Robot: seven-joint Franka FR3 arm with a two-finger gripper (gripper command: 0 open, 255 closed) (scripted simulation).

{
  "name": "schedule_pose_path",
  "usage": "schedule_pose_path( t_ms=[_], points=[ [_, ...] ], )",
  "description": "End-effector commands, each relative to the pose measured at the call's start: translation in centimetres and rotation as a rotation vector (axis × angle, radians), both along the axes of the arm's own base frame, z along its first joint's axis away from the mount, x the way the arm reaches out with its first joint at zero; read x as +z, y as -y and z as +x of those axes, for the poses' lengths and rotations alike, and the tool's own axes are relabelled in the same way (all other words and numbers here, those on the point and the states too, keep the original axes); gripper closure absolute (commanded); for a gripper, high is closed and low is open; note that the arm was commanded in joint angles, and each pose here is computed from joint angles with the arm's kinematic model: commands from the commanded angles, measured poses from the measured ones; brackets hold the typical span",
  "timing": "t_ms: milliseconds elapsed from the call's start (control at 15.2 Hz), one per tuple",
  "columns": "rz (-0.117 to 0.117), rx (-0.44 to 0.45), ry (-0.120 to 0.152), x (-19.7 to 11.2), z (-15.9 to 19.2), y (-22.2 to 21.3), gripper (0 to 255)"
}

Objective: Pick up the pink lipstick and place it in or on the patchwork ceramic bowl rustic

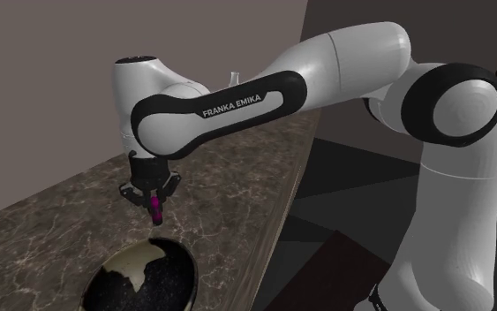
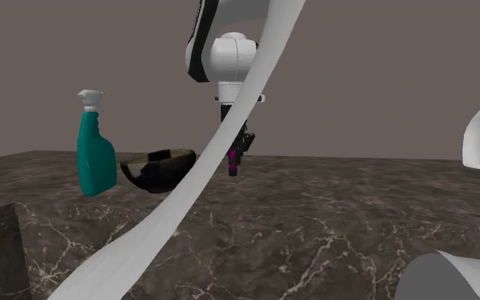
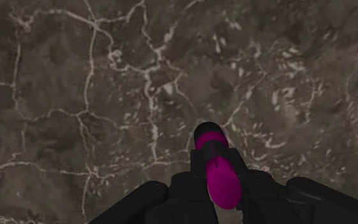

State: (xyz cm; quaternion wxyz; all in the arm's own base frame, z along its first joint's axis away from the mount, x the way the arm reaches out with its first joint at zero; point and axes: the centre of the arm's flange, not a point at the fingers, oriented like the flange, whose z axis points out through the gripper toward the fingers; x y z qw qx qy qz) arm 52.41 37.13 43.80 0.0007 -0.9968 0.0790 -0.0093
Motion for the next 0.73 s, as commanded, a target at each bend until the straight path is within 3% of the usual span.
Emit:
schedule_pose_path(
  t_ms=[0, 660],
  points=[
    [0.0, 0.0, 0.0, 0.9, 0.0, 0.0, 255],
    [0.0, 0.0, 0.0, 6.2, 0.0, 0.0, 255]
  ],
)
